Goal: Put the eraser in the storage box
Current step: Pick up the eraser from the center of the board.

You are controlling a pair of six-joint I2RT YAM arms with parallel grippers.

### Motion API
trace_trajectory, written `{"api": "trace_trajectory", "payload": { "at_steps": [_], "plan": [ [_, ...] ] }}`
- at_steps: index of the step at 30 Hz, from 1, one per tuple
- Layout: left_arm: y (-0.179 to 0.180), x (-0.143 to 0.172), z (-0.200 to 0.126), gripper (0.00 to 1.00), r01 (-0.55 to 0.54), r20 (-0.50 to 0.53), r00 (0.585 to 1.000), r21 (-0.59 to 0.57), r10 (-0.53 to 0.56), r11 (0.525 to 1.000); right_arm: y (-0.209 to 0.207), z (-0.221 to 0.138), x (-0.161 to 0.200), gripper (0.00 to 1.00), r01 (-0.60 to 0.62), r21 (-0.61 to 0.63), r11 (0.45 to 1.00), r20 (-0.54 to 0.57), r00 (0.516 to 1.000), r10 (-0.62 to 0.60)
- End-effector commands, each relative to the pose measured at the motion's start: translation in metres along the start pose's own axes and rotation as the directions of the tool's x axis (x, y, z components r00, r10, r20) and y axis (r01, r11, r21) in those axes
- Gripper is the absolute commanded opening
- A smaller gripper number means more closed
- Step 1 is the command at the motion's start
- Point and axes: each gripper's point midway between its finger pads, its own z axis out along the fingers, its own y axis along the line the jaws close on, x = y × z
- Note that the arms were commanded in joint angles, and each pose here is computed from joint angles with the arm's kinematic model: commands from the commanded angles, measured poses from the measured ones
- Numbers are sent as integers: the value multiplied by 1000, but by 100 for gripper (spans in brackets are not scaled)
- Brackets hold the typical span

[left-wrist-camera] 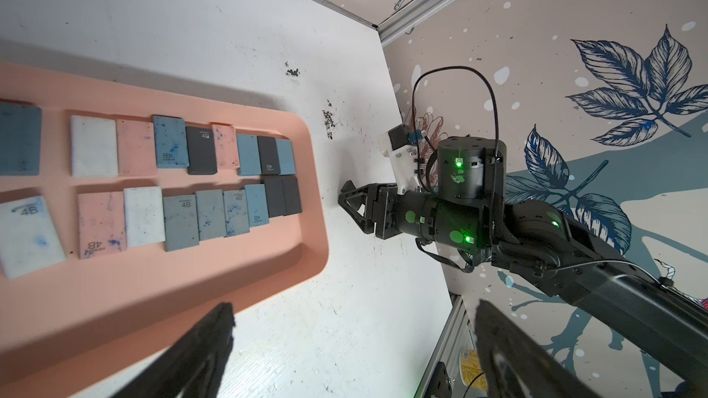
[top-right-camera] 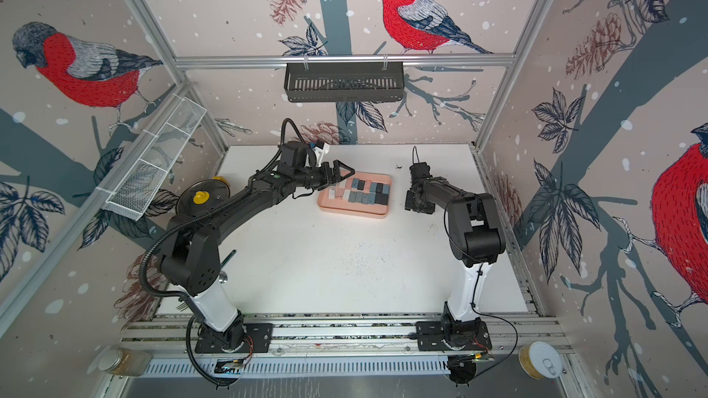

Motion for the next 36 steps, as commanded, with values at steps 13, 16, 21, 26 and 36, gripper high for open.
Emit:
{"api": "trace_trajectory", "payload": {
  "at_steps": [13,16,21,26,36],
  "plan": [
    [4,-9,-3,97,-22,21,1000,-16,23,1000,-10,8,16,21,43,73,996,-74,997,-38],
    [7,-10,-3,97,-16,21,1000,-16,16,1000,-13,9,13,28,40,79,996,-74,997,-34],
    [8,-11,-4,97,-12,23,1000,-13,12,1000,-14,10,6,49,35,77,996,-75,997,-29],
    [10,-13,-6,97,-5,28,1000,-13,5,1000,-12,18,3,50,35,65,997,-86,996,-29],
    [17,-19,-11,97,3,45,999,-28,-2,1000,10,3,0,8,38,26,999,-56,998,-36]
  ]
}}
